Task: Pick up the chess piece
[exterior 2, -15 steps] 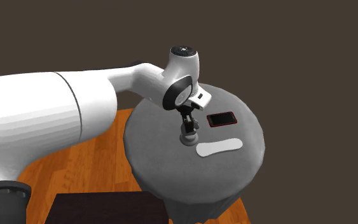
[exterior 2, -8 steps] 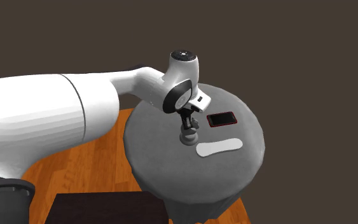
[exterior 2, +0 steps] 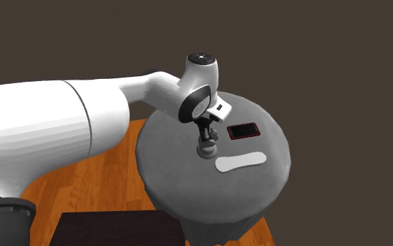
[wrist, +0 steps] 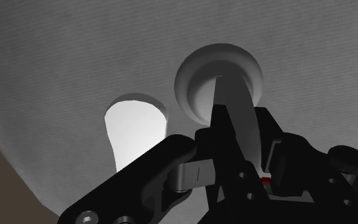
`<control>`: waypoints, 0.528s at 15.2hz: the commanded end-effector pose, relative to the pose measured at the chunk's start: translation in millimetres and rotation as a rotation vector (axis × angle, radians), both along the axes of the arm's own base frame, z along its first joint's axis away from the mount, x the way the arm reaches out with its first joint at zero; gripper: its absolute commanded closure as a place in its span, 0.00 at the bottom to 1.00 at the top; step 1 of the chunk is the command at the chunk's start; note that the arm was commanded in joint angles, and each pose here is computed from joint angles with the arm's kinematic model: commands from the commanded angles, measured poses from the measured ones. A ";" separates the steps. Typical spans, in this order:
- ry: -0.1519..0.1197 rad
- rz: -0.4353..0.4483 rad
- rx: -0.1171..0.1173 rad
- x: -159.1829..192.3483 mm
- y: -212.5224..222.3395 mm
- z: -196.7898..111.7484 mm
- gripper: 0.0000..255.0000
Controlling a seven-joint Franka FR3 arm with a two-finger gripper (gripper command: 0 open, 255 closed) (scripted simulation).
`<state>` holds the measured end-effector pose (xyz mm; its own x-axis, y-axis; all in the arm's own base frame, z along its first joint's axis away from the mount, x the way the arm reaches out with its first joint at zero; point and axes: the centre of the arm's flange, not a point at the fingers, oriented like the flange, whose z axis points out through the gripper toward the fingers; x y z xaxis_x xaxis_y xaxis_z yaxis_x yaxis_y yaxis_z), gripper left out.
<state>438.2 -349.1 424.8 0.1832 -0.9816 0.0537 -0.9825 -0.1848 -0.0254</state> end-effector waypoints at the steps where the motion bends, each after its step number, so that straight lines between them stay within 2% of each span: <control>1: 0.000 0.000 0.000 0.0 0.2 8.9 1.00; 8: 0.000 0.000 0.000 0.0 0.2 45.8 1.00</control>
